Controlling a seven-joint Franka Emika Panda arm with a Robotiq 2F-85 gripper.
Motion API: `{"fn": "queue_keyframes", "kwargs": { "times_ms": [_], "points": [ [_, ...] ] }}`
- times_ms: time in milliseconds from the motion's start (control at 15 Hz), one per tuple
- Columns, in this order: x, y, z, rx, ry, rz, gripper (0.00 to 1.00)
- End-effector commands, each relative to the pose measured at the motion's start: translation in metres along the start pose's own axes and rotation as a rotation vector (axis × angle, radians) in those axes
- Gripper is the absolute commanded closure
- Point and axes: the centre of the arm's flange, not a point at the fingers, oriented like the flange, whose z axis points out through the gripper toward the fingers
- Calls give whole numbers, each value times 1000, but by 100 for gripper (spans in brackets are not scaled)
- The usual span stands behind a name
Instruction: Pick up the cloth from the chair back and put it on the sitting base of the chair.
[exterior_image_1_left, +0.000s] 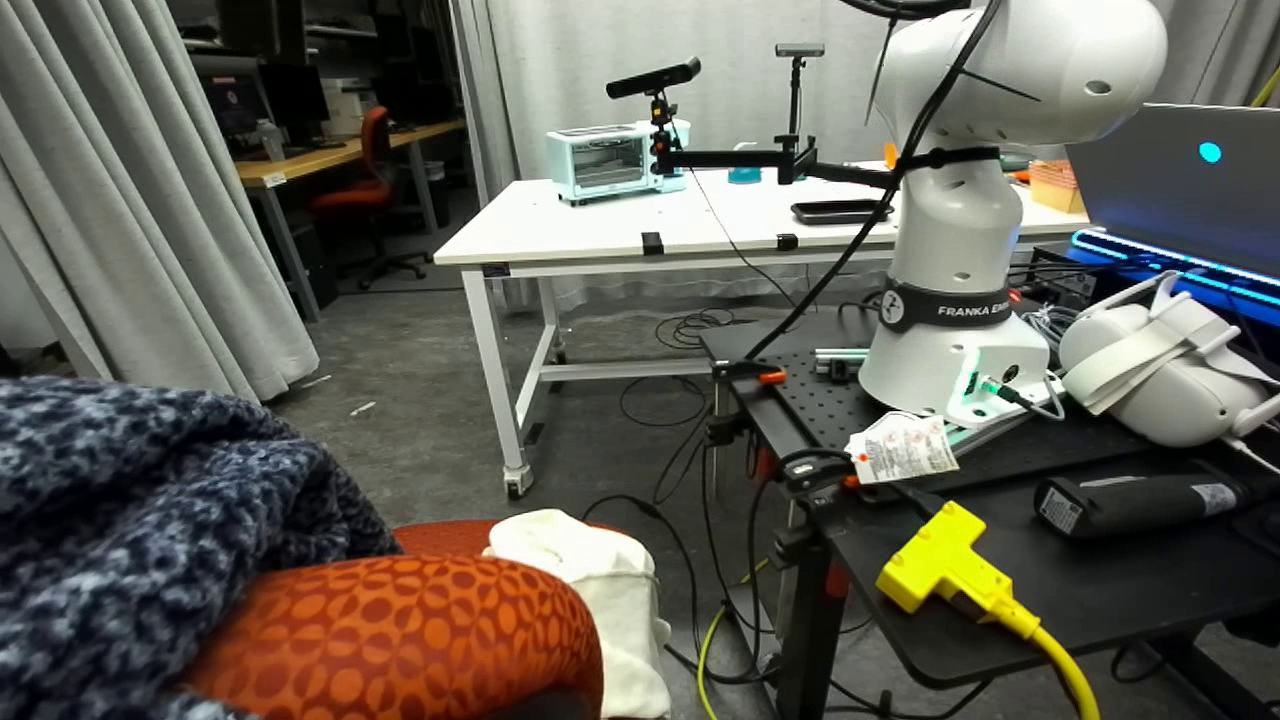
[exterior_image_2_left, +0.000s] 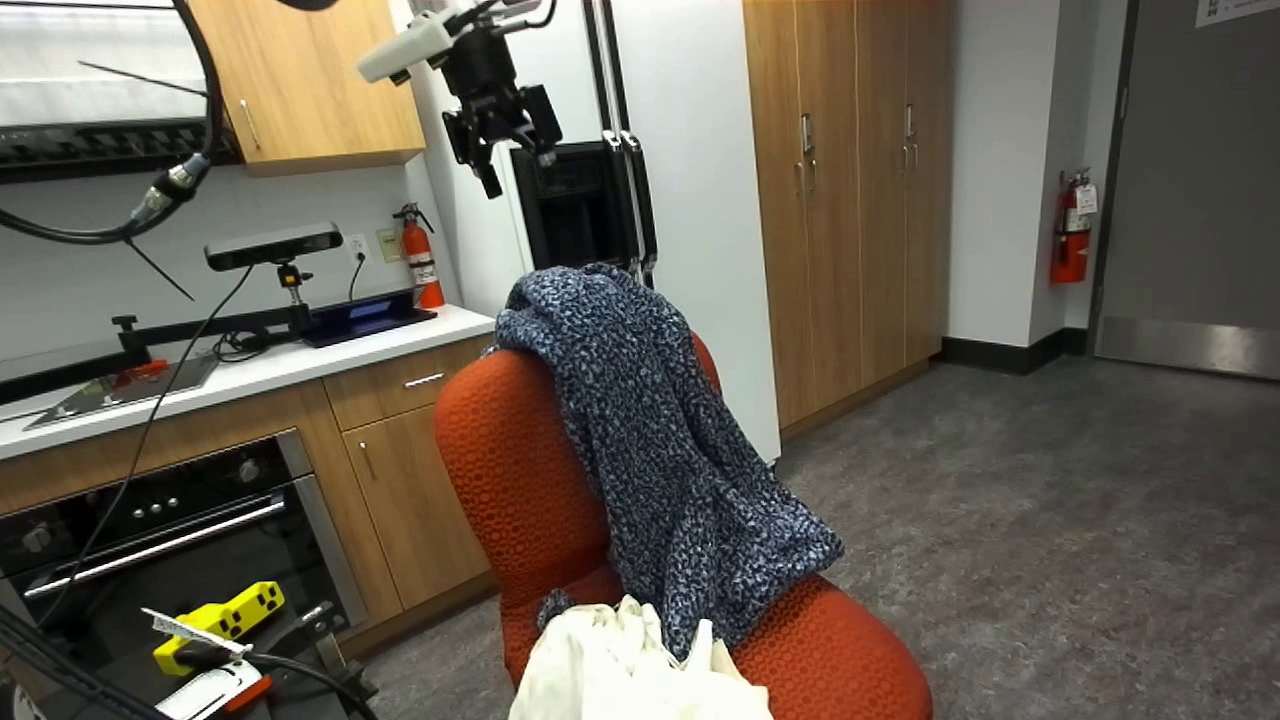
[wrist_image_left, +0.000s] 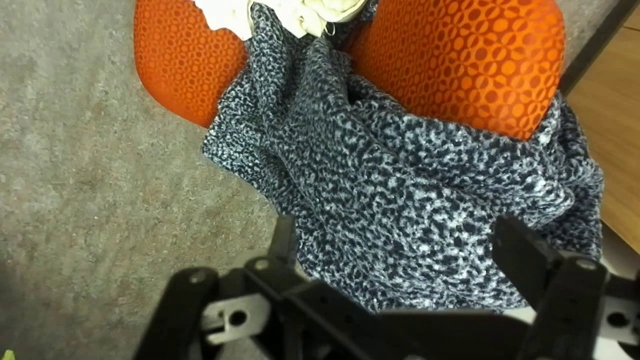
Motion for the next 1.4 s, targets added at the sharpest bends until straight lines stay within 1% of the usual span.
{"fn": "queue_keyframes", "kwargs": {
  "times_ms": [0, 333, 600, 733, 800, 867, 1000, 1333],
  "points": [
    [51, -15, 16, 47, -19, -95, 0],
    [71, -49, 40, 64, -63, -318, 0],
    [78, -83, 55, 82, -105, -494, 0],
    [80, -97, 60, 99, -131, -557, 0],
    [78, -102, 59, 114, -146, -565, 0],
    [64, -96, 64, 97, -121, -512, 0],
    [65, -102, 65, 105, -135, -535, 0],
    [67, -102, 64, 106, -133, -541, 0]
  ]
}}
